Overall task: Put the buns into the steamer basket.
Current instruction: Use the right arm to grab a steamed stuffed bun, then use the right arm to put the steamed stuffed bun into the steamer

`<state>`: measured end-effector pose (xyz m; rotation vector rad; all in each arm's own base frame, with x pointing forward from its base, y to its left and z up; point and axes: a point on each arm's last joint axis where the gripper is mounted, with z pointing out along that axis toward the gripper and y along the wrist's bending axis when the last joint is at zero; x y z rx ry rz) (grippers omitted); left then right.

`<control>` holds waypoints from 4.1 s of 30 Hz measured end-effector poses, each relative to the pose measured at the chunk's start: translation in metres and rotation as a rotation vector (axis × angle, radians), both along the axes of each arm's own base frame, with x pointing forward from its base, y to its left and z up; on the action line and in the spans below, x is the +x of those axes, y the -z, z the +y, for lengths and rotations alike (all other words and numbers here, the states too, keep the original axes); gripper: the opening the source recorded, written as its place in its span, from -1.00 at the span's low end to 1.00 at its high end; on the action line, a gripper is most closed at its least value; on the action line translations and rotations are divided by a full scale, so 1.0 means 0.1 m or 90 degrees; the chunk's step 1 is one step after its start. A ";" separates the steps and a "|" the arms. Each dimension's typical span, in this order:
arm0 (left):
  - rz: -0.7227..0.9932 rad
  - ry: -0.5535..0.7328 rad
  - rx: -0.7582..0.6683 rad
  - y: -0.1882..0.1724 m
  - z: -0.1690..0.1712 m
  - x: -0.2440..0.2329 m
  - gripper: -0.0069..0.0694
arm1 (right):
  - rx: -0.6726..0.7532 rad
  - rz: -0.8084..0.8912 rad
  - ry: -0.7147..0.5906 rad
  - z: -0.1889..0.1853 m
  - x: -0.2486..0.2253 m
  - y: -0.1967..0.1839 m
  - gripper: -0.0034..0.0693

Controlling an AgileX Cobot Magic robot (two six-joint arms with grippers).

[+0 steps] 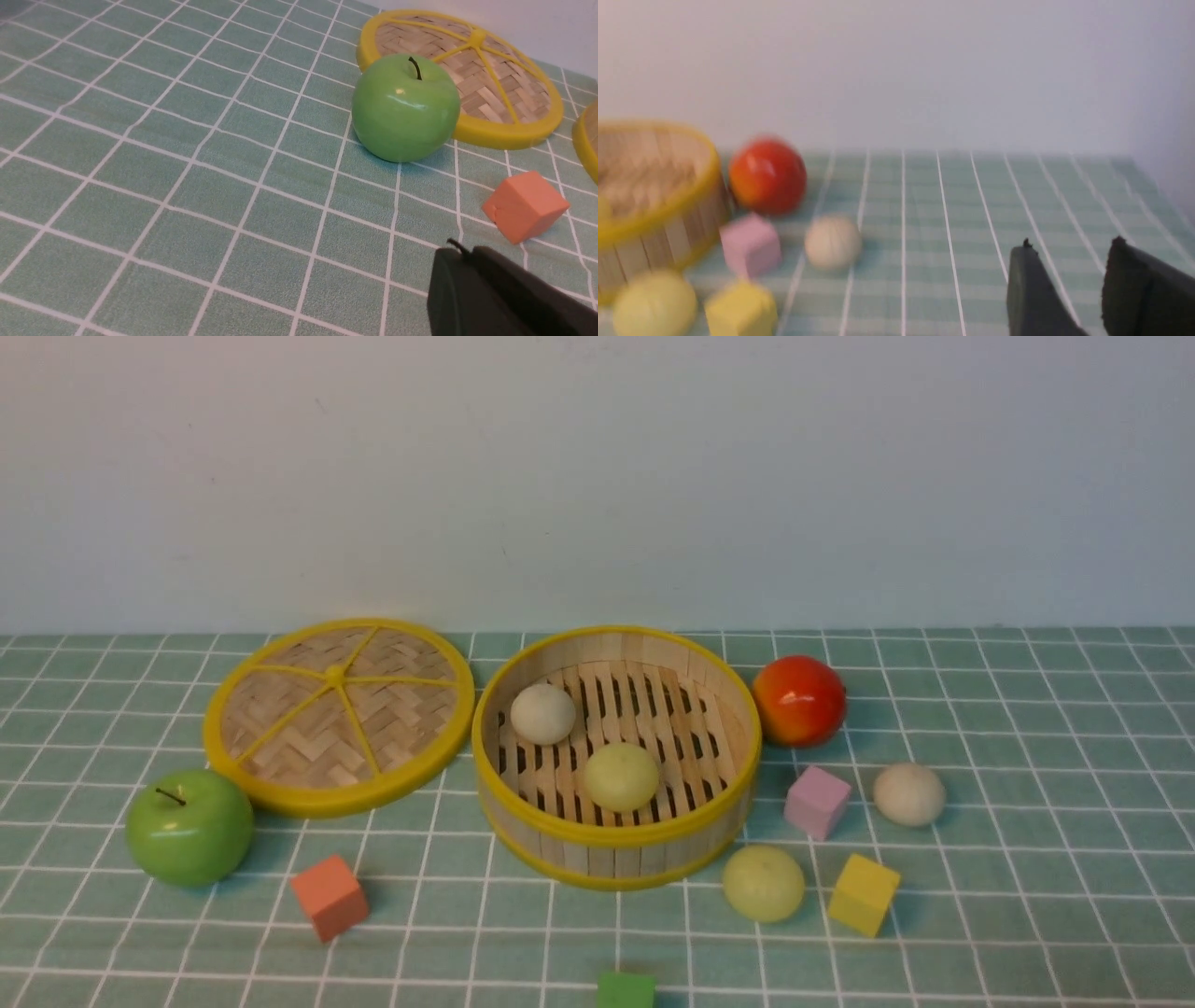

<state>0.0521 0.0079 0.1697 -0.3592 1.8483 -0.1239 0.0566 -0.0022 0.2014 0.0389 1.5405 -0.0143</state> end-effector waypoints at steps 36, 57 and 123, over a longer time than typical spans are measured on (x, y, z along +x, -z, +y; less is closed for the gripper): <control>0.000 0.000 0.000 0.00 0.00 0.00 -0.72 | 0.164 0.548 -0.002 0.04 1.59 -0.65 -0.25; 0.000 0.000 0.000 0.00 0.00 0.00 -0.67 | 0.112 0.744 -0.100 0.59 3.42 0.09 -0.25; 0.000 0.000 0.000 0.00 0.00 0.00 -0.53 | 0.129 0.661 -0.263 1.03 3.72 -0.65 -0.90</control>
